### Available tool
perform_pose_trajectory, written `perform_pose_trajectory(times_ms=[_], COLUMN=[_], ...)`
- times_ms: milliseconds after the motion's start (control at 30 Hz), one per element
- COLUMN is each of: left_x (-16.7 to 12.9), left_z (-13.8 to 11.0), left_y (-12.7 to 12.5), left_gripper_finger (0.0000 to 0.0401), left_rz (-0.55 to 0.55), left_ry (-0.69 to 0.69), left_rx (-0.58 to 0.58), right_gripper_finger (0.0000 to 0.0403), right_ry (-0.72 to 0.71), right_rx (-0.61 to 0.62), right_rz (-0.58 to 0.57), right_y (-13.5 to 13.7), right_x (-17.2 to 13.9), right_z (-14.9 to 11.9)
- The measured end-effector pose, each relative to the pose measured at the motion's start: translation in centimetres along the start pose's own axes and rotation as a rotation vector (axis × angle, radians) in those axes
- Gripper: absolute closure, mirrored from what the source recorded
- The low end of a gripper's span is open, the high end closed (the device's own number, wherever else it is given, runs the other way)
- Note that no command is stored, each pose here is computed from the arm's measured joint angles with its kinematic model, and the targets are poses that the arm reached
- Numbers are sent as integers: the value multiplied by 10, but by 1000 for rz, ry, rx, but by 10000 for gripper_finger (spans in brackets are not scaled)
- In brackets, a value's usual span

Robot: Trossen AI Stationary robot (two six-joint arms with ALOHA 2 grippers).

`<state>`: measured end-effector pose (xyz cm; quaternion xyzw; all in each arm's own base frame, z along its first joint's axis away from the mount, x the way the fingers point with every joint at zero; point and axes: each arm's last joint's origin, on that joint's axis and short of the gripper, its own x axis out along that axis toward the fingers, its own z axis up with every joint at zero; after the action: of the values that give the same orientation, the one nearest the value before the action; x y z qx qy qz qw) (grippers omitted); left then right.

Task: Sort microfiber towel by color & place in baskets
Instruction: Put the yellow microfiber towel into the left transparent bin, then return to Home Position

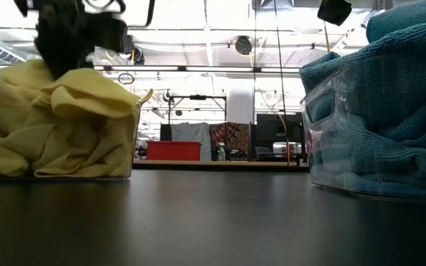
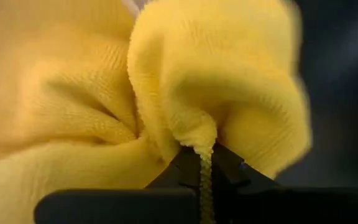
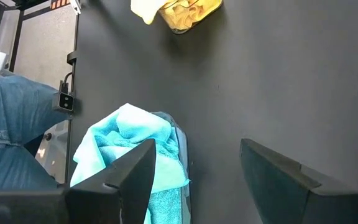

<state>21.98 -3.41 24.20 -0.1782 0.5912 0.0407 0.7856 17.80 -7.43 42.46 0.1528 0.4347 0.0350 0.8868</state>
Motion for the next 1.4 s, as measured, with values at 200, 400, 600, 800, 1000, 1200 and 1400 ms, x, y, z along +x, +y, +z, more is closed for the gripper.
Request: perform_pose_trajectory(times_ms=[200, 400, 600, 800, 1000, 1200, 1400], left_x=[35, 56, 54, 29, -3, -41, -65], left_z=[-9, -16, -17, -13, -15, -18, -31], left_y=[2, 6, 6, 1, -1, -1, 5], left_gripper_finger=[393, 393, 385, 314, 229, 195, 193], left_rz=[-10, -55, -75, -134, -222, -315, -320], left_ry=[3, -43, -57, -146, -291, -540, -672], left_rx=[-73, -114, -117, -96, -70, -40, -51], right_gripper_finger=[177, 177, 177, 177, 177, 177, 177], right_ry=[-8, -28, -36, -35, -43, -43, -43], right_rx=[-4, -14, -13, -3, 12, 12, 12], right_rz=[-1, -5, -7, -6, -7, -7, -6], right_y=[0, 0, -1, -1, -1, -1, -1], right_x=[0, 0, 0, 0, 0, 0, 0], right_z=[1, 3, 4, 4, 5, 5, 5])
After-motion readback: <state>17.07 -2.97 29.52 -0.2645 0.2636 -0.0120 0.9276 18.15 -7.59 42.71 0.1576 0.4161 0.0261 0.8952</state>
